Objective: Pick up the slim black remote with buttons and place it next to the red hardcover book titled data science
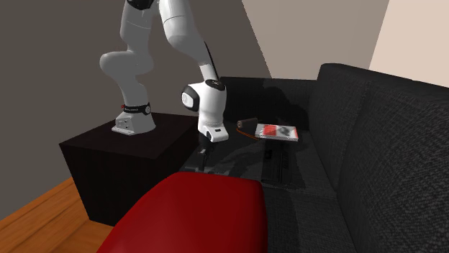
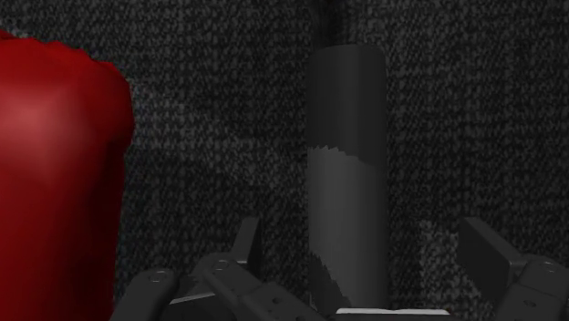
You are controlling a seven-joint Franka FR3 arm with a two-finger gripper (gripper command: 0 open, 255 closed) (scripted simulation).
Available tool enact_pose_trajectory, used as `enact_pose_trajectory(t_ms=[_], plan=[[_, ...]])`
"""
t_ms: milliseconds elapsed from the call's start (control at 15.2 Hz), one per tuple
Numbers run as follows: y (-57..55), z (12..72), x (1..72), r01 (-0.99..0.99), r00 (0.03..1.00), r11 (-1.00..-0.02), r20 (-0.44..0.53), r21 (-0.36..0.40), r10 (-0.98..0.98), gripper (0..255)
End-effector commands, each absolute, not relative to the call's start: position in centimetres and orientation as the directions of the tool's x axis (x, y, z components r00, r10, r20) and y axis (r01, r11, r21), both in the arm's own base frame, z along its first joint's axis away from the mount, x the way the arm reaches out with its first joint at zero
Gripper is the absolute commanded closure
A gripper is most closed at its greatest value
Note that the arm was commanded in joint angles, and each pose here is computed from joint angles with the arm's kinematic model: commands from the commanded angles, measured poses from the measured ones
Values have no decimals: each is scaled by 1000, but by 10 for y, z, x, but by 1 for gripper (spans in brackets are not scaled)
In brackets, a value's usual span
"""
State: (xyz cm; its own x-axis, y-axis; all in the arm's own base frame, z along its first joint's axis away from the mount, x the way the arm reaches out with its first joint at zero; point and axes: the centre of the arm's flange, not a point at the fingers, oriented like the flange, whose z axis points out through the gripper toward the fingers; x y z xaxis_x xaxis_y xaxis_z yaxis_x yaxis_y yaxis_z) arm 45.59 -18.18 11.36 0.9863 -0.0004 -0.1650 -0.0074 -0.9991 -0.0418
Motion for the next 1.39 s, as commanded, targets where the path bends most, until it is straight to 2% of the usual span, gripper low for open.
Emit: enact_pose_trajectory(t_ms=[0, 726, 792, 1320], plan=[[-182, 103, 454, -8, 986, -999, -165, -42, -1, 0], [-181, 90, 452, -8, 986, -999, -165, -42, -1, 0], [-181, 90, 452, -8, 986, -999, -165, -42, -1, 255], [-170, 91, 452, -8, 986, -999, -165, -42, -1, 255]])
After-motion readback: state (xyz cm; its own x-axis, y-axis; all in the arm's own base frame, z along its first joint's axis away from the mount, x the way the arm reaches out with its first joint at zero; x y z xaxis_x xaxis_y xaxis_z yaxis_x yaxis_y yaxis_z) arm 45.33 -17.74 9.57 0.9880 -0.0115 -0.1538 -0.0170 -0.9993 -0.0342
